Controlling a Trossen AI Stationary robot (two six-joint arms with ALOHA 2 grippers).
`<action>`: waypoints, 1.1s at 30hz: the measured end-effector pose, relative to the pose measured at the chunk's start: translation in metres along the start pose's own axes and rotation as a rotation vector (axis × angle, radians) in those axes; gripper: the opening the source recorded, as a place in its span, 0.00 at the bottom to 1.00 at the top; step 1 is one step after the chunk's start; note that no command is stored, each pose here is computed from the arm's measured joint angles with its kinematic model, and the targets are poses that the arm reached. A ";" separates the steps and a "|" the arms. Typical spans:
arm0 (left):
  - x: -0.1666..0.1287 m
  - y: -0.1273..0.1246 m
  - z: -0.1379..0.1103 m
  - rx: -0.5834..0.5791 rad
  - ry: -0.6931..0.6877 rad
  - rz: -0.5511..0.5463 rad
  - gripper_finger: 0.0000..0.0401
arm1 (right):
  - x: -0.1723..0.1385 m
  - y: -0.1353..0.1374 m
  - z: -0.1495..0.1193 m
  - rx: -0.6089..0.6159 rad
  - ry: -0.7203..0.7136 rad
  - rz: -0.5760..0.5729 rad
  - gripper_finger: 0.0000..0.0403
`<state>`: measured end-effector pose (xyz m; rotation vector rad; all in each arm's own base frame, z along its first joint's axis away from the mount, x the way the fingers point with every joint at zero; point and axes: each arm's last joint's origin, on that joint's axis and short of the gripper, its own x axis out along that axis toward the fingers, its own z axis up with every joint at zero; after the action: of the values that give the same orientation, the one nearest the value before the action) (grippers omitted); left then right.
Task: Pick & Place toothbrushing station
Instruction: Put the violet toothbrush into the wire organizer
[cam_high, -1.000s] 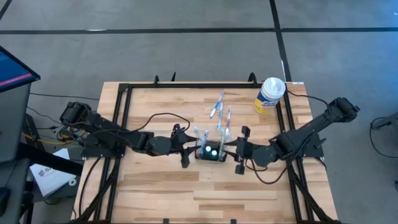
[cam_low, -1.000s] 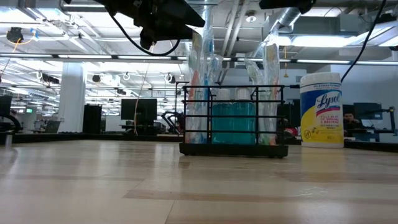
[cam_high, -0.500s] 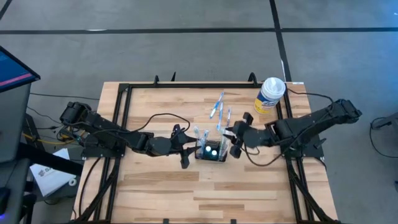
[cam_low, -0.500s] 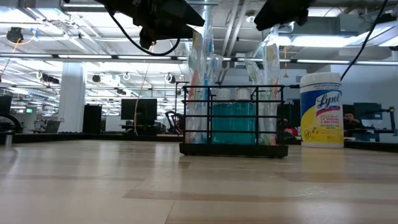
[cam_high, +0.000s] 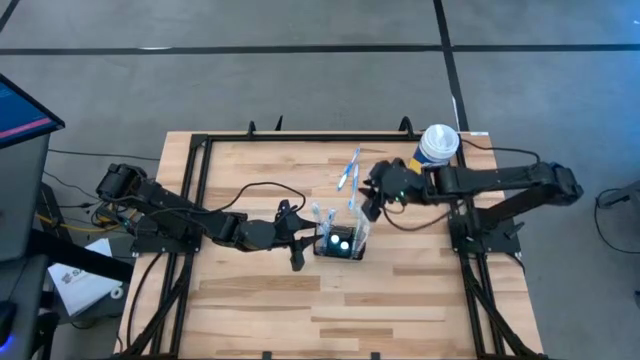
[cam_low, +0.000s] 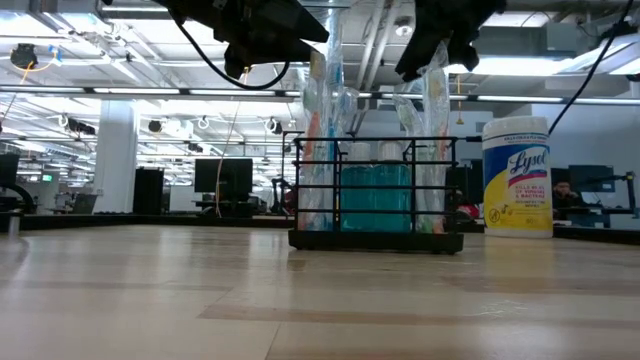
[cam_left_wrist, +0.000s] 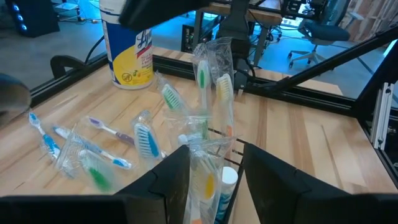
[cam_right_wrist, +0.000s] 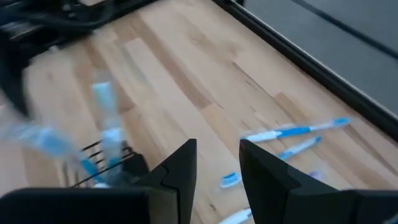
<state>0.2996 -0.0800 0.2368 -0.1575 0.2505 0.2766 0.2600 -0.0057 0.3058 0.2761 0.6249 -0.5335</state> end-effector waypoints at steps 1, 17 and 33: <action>0.000 0.000 0.000 0.000 0.000 0.000 0.36 | 0.002 -0.005 0.001 0.022 0.010 -0.009 0.28; 0.000 0.000 0.000 0.000 0.000 0.000 0.36 | 0.023 -0.061 0.018 0.240 0.075 -0.056 0.28; 0.000 -0.001 0.000 -0.005 -0.003 -0.007 0.36 | 0.101 -0.095 0.008 0.419 0.229 -0.147 0.28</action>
<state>0.2997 -0.0805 0.2371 -0.1627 0.2466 0.2710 0.2805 -0.1268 0.2413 0.6981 0.7562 -0.7810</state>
